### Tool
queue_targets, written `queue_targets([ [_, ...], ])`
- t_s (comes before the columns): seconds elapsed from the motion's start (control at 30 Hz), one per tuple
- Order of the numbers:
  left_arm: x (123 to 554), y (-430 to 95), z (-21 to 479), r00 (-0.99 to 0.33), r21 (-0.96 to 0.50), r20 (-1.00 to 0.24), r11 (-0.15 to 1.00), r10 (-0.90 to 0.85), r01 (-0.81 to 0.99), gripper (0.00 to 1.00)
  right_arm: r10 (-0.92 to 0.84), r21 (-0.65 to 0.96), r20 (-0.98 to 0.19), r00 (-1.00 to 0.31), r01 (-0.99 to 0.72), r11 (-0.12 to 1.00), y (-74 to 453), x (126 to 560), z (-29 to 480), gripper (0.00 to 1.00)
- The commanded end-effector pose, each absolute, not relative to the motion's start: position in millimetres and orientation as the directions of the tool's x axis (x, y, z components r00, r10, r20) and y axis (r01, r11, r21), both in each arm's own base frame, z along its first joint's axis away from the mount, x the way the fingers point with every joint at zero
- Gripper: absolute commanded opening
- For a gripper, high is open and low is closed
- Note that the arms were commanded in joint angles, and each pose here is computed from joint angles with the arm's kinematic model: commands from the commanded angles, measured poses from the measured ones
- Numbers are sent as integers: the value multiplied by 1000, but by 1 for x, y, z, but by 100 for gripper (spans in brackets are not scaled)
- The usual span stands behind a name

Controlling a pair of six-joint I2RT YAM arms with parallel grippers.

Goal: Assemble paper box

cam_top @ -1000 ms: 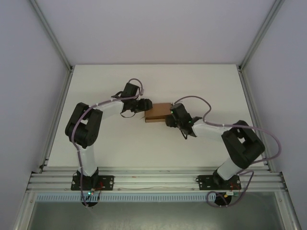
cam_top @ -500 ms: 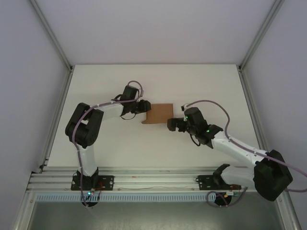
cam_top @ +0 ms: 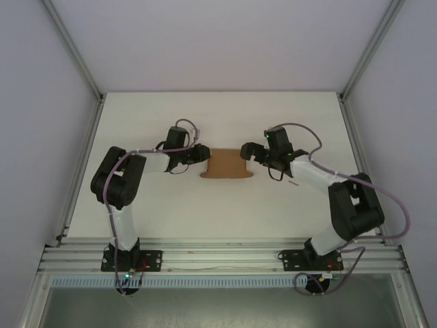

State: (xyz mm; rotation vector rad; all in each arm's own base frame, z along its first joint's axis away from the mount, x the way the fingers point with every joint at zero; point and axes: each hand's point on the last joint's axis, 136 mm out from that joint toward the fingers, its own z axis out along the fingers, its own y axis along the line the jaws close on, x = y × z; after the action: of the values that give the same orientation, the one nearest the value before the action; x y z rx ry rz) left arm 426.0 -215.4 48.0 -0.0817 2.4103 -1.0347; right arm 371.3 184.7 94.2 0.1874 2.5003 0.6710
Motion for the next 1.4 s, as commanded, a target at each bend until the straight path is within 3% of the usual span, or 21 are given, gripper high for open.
queue_targets([
  [0.0,396,-198,-7,-925,-658,-303,753,-229,29,18,274,620,-391,-879,-31,784,210,378,102,99],
  [0.53,395,-197,-11,-920,-714,-286,700,-268,18,15,272,839,-149,-951,24,543,262,381,76,86],
  [0.63,396,-200,-9,-919,-732,-277,681,-280,14,15,279,874,-152,-948,3,487,270,385,87,75],
  [0.83,403,-203,13,-904,-750,-322,658,-282,62,15,290,896,-195,-937,-50,441,270,383,114,40],
  [0.87,406,-205,22,-897,-753,-344,652,-279,86,18,292,897,-199,-936,-53,440,268,382,117,36],
  [0.97,415,-209,48,-876,-753,-399,642,-273,143,35,306,901,-207,-929,-59,430,266,379,128,34],
  [1.1,424,-203,110,-786,-654,-584,691,-203,308,99,351,905,-176,-920,-11,426,258,378,143,34],
  [1.23,410,-197,172,-619,-414,-786,747,-4,520,100,415,900,-60,-908,131,416,241,376,153,34],
  [1.37,371,-208,210,-407,-140,-873,664,267,735,100,471,890,53,-881,255,377,224,370,170,34],
])
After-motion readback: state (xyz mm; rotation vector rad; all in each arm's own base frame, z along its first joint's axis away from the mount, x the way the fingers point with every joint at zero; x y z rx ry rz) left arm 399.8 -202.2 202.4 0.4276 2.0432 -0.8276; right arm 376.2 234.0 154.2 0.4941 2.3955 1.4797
